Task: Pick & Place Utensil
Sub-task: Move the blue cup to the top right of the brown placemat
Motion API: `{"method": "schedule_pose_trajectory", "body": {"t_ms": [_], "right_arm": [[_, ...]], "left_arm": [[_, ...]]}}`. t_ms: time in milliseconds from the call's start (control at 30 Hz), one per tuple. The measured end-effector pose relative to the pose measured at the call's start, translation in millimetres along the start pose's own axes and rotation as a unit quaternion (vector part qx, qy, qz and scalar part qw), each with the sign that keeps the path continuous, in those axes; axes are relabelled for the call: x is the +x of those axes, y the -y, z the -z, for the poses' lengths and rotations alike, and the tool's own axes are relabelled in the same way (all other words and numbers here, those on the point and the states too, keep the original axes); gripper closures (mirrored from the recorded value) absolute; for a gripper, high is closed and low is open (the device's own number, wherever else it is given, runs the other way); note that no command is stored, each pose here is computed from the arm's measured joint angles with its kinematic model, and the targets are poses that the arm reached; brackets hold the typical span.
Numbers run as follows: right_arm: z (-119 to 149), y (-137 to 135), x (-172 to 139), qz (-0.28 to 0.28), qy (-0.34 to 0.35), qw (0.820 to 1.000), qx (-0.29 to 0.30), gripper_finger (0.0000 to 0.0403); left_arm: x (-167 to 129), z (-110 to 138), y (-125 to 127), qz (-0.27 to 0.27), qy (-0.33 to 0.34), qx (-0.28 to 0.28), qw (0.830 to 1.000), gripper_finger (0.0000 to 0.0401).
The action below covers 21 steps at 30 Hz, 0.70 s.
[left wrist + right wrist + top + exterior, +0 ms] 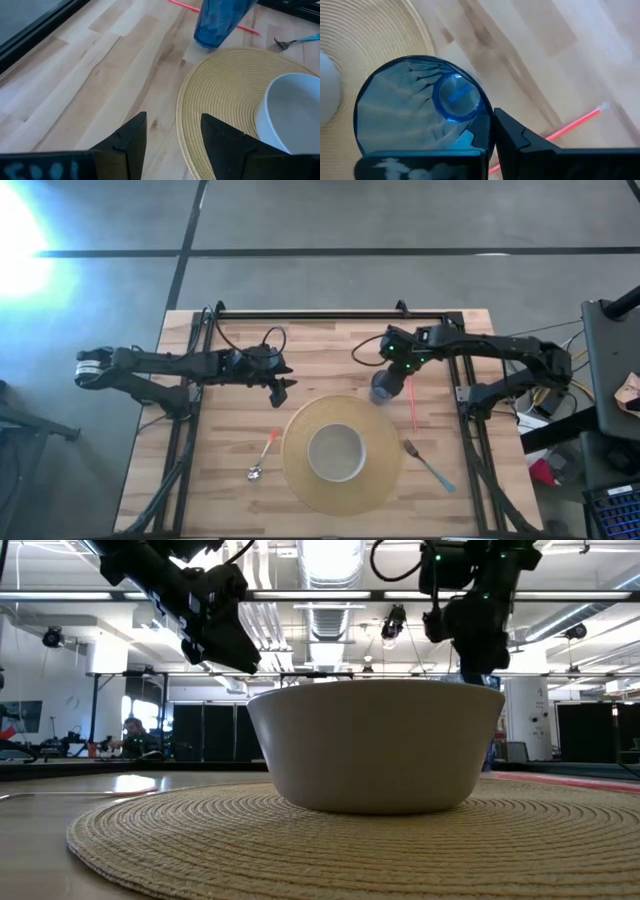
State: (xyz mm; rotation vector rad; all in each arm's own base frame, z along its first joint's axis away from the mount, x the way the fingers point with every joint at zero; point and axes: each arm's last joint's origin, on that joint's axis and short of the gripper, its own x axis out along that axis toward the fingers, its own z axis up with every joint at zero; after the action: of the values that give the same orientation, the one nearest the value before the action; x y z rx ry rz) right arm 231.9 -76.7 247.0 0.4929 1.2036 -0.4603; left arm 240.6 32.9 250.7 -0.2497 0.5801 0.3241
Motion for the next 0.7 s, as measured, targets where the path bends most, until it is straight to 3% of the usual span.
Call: {"method": "schedule_pose_trajectory", "body": {"t_ms": [300,700], "right_arm": [[-6.5,2.7,19.2,0.01,-0.035,0.999,-0.013,0.0391],[-8.0,2.3,15.4,0.012,-0.03,0.999,-0.023,0.0381]], "left_arm": [[0.0,0.0,0.0,0.0,0.0,0.001,1.0,0.0223],[0.0,0.0,0.0,0.0,0.0,0.001,1.0,0.0223]]}}
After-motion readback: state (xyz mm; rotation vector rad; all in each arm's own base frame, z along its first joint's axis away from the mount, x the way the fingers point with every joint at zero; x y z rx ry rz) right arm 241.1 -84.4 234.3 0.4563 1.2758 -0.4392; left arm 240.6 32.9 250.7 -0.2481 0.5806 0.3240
